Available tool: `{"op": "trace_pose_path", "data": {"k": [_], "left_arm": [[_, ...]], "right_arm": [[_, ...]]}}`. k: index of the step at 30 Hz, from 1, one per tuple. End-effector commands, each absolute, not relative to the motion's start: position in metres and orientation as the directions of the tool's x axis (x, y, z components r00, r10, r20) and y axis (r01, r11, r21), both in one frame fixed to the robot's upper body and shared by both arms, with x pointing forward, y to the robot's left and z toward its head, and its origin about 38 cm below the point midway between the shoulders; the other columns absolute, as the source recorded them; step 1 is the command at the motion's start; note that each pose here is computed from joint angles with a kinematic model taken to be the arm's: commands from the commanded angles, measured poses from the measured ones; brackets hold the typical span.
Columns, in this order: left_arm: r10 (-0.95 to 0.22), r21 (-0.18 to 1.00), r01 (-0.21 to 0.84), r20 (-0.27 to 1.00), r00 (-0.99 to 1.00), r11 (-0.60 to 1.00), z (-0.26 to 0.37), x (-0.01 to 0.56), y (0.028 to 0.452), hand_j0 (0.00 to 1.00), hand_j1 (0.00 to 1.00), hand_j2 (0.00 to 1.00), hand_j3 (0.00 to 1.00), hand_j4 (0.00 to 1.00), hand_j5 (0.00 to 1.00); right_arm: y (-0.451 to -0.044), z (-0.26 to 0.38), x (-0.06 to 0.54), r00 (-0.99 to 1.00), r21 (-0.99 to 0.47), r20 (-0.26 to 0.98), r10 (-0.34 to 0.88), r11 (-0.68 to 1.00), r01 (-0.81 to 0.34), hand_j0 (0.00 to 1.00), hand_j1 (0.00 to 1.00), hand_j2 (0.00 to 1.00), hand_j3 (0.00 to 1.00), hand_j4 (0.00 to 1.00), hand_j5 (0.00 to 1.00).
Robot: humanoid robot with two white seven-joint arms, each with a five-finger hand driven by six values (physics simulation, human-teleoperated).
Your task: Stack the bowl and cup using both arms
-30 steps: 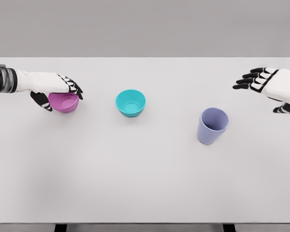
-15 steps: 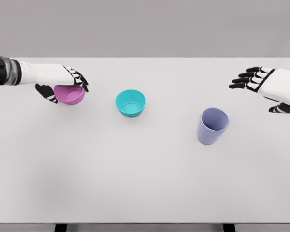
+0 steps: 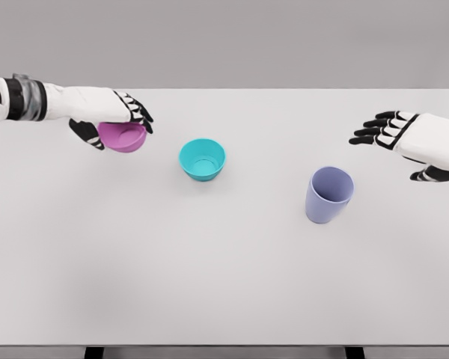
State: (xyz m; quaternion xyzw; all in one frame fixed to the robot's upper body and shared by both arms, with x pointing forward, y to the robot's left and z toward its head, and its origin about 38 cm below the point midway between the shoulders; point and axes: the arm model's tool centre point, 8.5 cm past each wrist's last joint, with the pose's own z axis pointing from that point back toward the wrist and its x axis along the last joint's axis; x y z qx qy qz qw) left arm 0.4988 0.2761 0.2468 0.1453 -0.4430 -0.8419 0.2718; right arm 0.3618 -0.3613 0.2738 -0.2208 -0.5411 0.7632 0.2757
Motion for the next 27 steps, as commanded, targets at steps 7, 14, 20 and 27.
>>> {"op": "trace_pose_path", "data": {"k": [7, 14, 20, 27], "left_arm": [[-0.557, 0.834, 0.307, 0.0, -0.831, -0.459, 0.247, 0.501, 0.255, 0.79, 0.79, 0.79, 0.79, 0.79, 0.79], [-0.527, 0.834, 0.28, -0.015, -0.85, -0.476, 0.246, 0.503, 0.235, 0.79, 0.79, 0.79, 0.79, 0.79, 0.79], [-0.513, 0.839, 0.265, -0.02, -0.858, -0.476, 0.25, 0.504, 0.227, 0.79, 0.79, 0.79, 0.79, 0.79, 0.79], [-0.496, 0.845, 0.248, -0.022, -0.868, -0.473, 0.254, 0.505, 0.215, 0.79, 0.79, 0.79, 0.79, 0.79, 0.79]], "right_arm": [[-0.361, 0.272, 0.361, -0.751, -0.948, -0.027, 0.66, -0.255, -0.19, 1.0, 1.0, 1.0, 1.0, 1.0, 1.0], [-0.357, 0.264, 0.36, -0.758, -0.946, -0.005, 0.653, -0.249, -0.208, 1.0, 1.0, 1.0, 1.0, 1.0, 1.0], [-0.355, 0.26, 0.359, -0.762, -0.944, 0.003, 0.648, -0.25, -0.217, 1.0, 1.0, 1.0, 1.0, 1.0, 1.0], [-0.356, 0.262, 0.36, -0.762, -0.94, -0.005, 0.647, -0.262, -0.217, 1.0, 1.0, 1.0, 1.0, 1.0, 1.0]]}}
